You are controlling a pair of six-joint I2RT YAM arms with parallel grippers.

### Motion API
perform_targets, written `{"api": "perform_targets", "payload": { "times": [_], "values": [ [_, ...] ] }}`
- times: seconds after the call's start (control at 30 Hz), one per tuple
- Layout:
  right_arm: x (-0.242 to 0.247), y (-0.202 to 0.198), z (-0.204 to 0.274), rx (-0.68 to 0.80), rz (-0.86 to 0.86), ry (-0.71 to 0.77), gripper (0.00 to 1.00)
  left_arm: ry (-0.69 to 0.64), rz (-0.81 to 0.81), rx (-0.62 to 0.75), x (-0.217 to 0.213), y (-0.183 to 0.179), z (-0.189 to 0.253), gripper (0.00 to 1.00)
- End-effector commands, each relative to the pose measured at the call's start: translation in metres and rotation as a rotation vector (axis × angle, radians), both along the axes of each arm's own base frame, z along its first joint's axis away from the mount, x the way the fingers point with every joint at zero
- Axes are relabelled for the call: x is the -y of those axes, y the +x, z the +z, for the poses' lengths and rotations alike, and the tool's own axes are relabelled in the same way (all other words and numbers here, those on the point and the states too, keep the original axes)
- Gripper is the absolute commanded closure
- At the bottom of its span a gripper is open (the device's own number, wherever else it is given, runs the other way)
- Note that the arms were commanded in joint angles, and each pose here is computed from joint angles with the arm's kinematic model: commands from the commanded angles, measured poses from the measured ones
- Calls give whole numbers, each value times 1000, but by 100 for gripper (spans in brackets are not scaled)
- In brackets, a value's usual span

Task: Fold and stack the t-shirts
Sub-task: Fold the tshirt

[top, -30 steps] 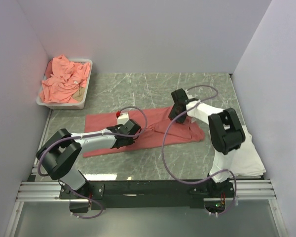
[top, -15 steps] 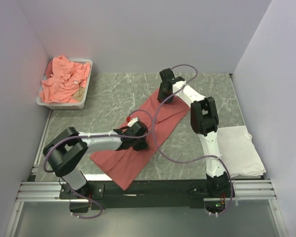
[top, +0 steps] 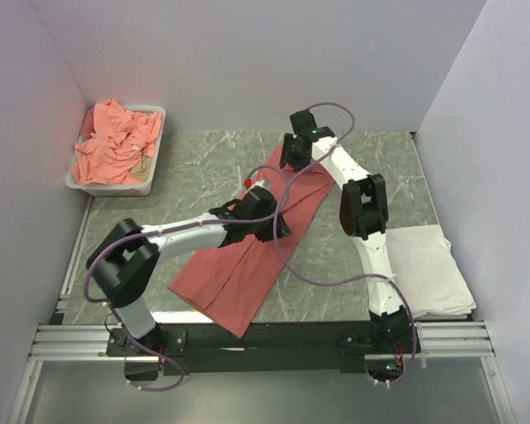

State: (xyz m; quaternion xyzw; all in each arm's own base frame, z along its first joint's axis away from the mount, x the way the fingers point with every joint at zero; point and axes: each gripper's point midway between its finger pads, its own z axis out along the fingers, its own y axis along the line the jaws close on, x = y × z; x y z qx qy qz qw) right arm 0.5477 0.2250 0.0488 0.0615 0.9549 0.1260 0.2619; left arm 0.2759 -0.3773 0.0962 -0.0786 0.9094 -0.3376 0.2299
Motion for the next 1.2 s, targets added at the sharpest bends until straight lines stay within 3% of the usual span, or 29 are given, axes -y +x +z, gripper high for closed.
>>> {"api": "perform_targets", "payload": {
  "times": [0.0,0.07,0.13,0.37,0.63,0.93,1.17],
  "values": [
    [15,10,108,184,-51,64,44,107,3,91,-43,4,19,62],
    [24,-2,121,180,-94,84,44,203,19,69,-70,-9,2,65],
    [31,-13,135,188,-134,101,44,207,17,80,-82,-19,4,67],
    [37,-71,82,64,-161,111,50,310,-8,20,-104,-64,-26,82],
    [35,-97,20,-52,-149,59,55,333,5,-25,-111,-90,-53,87],
    [48,-89,-27,-130,-151,-60,55,275,-47,-88,-74,-110,-70,89],
    [64,-67,-35,-144,-156,-81,55,214,-108,-97,-25,-96,-63,90]
  ]
}}
